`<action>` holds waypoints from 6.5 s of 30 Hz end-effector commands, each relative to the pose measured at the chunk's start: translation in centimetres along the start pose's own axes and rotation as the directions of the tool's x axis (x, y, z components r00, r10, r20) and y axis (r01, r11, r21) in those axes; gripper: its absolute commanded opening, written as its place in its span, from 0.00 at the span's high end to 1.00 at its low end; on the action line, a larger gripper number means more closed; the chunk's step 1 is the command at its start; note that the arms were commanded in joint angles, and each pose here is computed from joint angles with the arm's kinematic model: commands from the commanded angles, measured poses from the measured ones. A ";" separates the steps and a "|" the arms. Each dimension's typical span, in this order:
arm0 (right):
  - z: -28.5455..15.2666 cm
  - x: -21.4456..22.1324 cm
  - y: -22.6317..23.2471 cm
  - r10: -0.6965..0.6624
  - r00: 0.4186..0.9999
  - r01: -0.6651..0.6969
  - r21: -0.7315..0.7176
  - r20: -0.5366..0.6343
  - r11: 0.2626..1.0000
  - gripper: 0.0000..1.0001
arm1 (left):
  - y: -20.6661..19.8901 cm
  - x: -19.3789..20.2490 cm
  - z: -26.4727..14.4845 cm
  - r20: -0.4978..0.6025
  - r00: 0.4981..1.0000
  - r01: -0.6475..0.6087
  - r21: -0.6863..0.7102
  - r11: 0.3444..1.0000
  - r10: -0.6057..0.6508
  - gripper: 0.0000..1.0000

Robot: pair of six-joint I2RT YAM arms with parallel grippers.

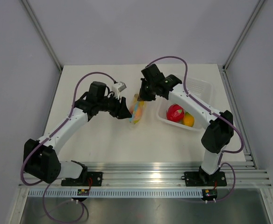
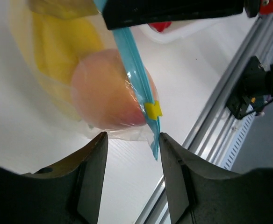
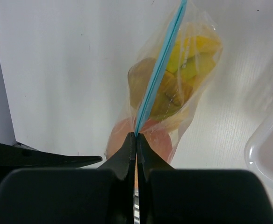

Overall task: Place the food in the zip-top bag and seal the zipper
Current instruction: Zip the zipper food storage bag at the center of the board, then place the zipper food storage bag at the center of the board, then reset both arms

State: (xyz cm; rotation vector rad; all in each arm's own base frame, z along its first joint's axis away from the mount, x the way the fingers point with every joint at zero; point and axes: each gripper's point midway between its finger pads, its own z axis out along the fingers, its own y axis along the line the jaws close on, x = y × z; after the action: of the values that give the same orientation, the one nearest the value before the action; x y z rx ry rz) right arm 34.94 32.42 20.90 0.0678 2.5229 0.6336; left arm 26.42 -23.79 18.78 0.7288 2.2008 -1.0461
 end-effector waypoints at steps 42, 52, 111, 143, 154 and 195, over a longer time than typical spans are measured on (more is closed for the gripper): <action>-0.6 -2.9 1.4 0.077 0.996 -0.079 0.050 0.039 0.996 1.00 | -1.6 -4.4 2.3 0.059 0.991 -0.069 -0.529 0.846 0.118 0.67; -0.5 -2.9 1.3 0.079 0.996 -0.081 0.047 0.043 0.996 1.00 | -1.5 -4.4 2.7 0.047 0.992 -0.077 -0.538 0.839 0.121 1.00; 0.8 -11.6 -5.0 0.186 0.965 -0.196 0.038 0.187 0.980 1.00 | -1.4 5.2 3.7 -0.124 0.992 -0.052 -0.413 0.909 0.001 1.00; 1.3 -10.6 -3.8 0.170 0.976 -0.166 -0.039 0.134 0.985 1.00 | 2.4 -5.0 -6.7 0.359 0.918 0.321 -0.424 0.847 -0.168 0.30; 1.0 -10.2 -2.9 0.145 0.982 -0.134 -0.099 0.118 0.986 1.00 | 3.9 -5.1 -8.1 0.417 0.886 0.398 -0.458 0.795 -0.203 0.30; -15.2 -8.9 -16.6 -0.096 0.866 -0.141 0.424 0.490 0.894 0.01 | 2.8 -9.9 -12.3 0.498 0.866 0.335 -0.500 0.799 -0.051 0.15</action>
State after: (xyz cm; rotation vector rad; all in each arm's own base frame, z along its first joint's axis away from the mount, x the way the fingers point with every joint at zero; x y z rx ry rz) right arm 36.19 11.01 26.57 0.2976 2.2372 -0.0039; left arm 31.09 -14.92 27.21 -0.0421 2.1308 -0.5016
